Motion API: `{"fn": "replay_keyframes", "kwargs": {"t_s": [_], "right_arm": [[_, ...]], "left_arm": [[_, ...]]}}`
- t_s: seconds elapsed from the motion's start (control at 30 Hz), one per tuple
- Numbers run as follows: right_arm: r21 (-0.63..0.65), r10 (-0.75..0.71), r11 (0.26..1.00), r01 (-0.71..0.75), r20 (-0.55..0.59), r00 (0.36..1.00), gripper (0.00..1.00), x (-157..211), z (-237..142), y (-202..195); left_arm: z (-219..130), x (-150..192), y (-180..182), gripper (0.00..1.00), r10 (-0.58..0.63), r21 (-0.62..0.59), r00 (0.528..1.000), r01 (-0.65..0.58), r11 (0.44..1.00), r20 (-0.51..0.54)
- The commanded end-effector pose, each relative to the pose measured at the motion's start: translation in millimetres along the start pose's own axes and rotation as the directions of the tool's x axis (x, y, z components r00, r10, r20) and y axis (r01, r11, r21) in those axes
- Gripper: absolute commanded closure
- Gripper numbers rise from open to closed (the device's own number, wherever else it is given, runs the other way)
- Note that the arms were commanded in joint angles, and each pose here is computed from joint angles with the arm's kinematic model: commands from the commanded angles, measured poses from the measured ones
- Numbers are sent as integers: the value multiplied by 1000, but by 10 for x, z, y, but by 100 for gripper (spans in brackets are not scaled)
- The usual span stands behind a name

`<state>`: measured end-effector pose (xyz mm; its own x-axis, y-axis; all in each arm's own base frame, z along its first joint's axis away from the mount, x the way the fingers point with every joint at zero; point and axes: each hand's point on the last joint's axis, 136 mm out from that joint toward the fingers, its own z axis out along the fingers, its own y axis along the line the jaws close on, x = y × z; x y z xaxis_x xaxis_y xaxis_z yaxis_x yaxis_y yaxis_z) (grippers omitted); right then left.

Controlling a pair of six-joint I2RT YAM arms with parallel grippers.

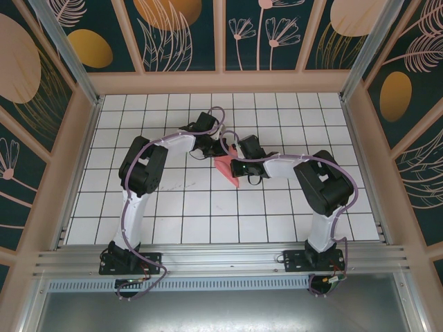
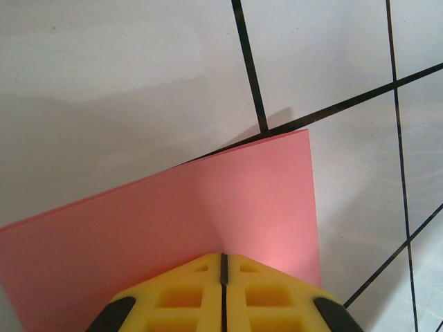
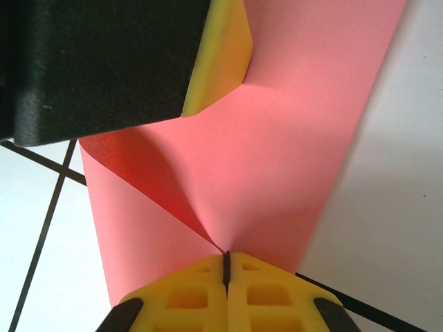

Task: Fold a paper plane with a square sheet of paper (fold left side to right side)
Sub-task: Third fold the triangle at the center of the table.

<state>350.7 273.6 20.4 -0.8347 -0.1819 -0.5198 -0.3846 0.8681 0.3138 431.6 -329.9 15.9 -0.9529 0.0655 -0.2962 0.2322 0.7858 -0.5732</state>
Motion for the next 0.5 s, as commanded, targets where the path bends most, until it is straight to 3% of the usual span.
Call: {"fn": "replay_keyframes", "kwargs": {"t_s": [0.0,0.47], "right_arm": [[0,-4,1000,4,-16,1000,100,8,34,-29],[-28,-7,1000,8,16,1000,100,-89,-29,49]], "left_arm": [[138,183,208,90,-18,-80,998,14,997,-54],[155,193,214,90,-19,-78,998,15,997,-56]]}}
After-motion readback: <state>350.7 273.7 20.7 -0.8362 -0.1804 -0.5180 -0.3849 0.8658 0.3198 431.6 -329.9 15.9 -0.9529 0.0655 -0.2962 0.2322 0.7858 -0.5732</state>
